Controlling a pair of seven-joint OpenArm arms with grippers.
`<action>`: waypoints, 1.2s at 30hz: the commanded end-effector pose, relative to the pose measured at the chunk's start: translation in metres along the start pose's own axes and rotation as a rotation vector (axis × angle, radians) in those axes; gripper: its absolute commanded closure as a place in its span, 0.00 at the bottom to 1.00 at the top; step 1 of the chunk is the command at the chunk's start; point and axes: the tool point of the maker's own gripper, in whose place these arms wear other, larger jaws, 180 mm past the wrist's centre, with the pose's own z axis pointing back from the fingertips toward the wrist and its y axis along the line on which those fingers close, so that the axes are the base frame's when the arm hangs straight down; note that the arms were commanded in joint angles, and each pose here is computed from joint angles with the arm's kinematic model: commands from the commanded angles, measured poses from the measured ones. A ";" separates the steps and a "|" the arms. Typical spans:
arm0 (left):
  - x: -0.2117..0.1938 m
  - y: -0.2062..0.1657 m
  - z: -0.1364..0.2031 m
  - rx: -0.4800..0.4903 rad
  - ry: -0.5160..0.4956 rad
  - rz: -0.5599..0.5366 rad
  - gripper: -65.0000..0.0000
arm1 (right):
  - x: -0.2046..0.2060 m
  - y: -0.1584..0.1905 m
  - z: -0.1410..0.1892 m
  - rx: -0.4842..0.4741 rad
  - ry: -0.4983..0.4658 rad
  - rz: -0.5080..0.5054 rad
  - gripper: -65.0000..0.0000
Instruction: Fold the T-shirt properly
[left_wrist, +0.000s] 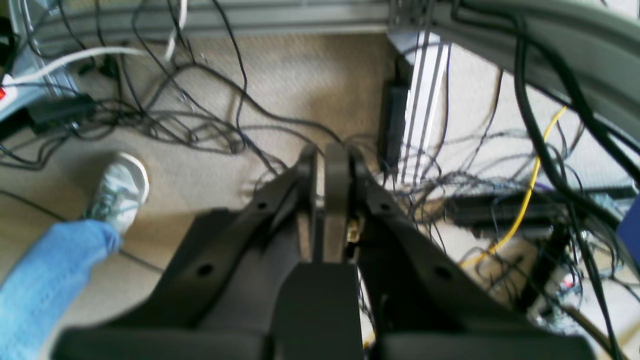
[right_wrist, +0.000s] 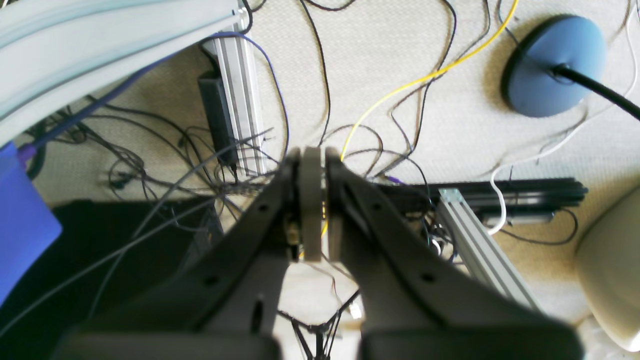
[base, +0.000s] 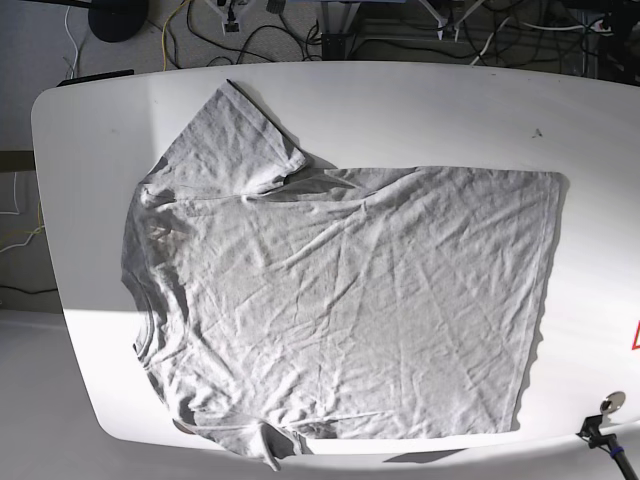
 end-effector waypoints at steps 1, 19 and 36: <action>-0.008 0.004 0.004 0.004 -0.025 -0.005 0.98 | -0.008 -0.001 0.003 0.003 -0.006 0.007 0.98; -0.045 -0.003 0.041 -0.008 -0.103 -0.023 0.98 | -0.036 0.005 0.042 0.025 -0.091 0.022 0.98; -0.073 -0.011 0.132 -0.031 -0.209 -0.058 0.98 | -0.056 0.010 0.129 0.049 -0.124 0.051 0.98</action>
